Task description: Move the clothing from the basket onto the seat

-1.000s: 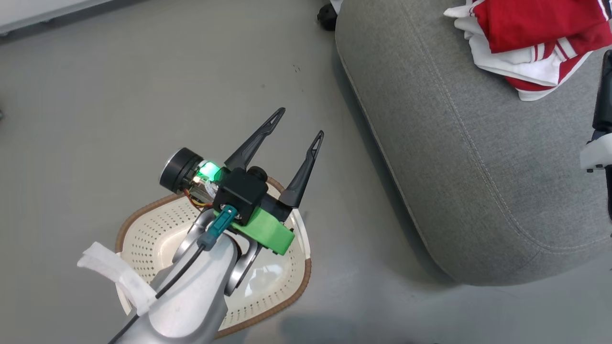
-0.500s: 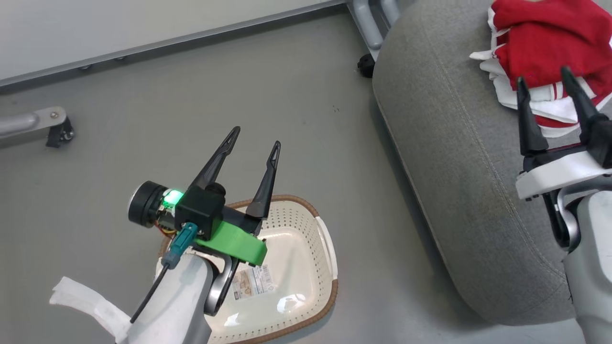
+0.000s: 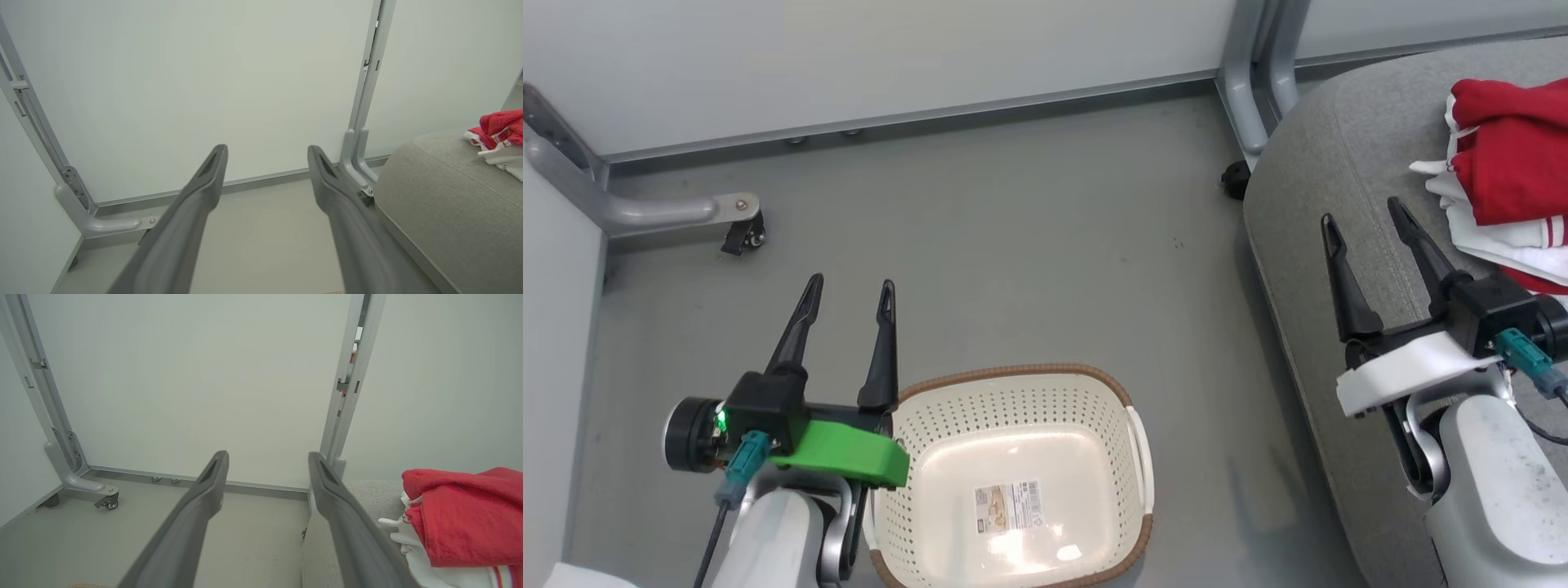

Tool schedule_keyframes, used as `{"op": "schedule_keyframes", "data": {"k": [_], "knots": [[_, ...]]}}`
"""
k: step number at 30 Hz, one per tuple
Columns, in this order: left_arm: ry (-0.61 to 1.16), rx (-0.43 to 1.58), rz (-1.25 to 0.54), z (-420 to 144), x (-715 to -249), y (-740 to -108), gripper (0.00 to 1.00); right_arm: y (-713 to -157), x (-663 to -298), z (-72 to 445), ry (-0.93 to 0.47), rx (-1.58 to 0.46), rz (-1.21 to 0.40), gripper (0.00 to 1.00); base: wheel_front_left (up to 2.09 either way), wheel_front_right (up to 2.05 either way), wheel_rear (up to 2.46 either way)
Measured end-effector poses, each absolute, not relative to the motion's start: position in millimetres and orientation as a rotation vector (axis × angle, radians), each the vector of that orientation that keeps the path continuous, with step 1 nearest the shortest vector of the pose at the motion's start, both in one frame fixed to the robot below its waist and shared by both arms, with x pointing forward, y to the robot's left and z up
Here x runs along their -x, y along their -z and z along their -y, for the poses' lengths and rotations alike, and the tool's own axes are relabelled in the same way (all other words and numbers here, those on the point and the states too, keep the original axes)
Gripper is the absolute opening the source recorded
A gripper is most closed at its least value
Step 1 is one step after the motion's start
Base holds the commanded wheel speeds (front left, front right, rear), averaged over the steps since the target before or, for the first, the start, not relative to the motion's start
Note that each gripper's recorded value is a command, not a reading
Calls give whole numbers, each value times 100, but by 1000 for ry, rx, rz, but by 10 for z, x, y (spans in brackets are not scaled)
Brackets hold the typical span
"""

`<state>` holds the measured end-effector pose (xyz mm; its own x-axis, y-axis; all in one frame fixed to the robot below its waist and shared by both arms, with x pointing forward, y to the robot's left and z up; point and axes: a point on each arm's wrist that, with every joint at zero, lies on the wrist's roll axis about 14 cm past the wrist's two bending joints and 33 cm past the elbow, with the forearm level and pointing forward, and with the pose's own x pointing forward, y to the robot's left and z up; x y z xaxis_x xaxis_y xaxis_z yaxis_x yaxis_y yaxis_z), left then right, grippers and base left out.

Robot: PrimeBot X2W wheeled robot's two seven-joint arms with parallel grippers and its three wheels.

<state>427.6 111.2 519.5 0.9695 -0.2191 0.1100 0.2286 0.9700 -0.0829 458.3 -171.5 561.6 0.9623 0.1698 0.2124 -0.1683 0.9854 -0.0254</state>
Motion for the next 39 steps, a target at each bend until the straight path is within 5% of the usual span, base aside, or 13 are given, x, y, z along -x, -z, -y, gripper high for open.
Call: {"op": "schedule_keyframes", "data": {"k": [12, 39], "knots": [[32, 107, 90, -1723, -3826, -5156, 100, -5625, -4196, 1460, -204, -45, 226, 100, 0, 0, 0], [16, 107, 127, -1783, -3650, -5257, 100, -5495, -3771, 1445, -176, -83, 199, 100, 0, 0, 0]]}}
